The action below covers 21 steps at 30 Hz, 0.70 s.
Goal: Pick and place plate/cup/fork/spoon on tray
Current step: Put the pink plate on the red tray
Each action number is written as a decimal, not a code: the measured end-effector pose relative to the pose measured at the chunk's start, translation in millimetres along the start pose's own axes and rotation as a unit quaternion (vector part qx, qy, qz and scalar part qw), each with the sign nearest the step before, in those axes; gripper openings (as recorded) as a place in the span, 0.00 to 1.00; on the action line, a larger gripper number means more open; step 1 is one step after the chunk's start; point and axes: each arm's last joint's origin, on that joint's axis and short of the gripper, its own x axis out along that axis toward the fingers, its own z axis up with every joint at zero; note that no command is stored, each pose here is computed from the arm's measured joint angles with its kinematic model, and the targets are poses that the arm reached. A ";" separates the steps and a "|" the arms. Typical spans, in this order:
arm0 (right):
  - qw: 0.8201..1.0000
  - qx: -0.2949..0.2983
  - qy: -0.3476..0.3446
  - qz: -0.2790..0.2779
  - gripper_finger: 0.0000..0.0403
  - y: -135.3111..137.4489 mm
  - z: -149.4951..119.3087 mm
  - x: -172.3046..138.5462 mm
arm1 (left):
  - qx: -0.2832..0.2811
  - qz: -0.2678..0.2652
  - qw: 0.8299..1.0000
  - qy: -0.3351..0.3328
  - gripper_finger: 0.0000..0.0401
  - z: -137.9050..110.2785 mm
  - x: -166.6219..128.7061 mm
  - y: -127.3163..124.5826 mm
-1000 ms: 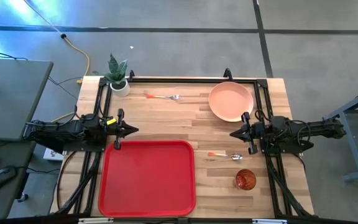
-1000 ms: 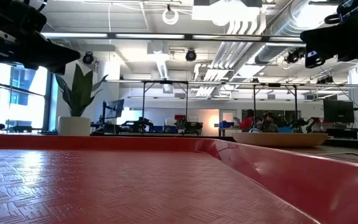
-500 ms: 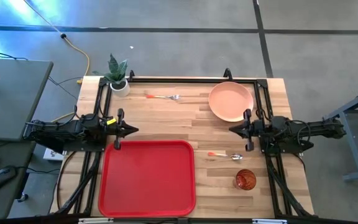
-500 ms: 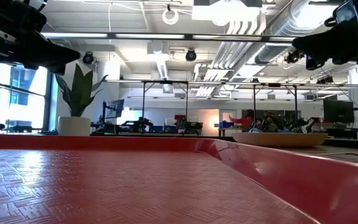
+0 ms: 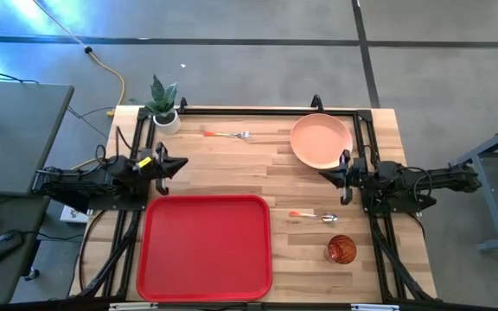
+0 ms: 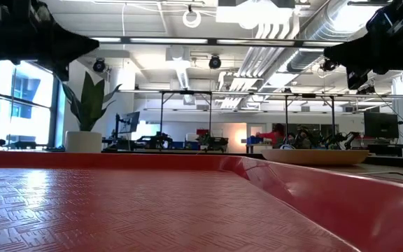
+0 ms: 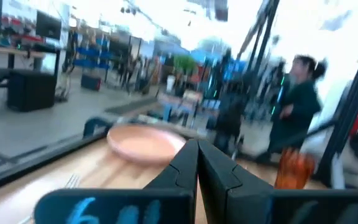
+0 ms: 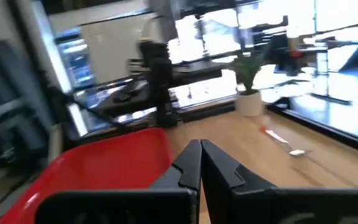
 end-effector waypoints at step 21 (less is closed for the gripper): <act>0.896 0.264 -0.009 -0.358 0.00 -24.3 24.4 2.5 | -0.204 0.097 0.972 -0.071 0.00 6.5 5.2 3.9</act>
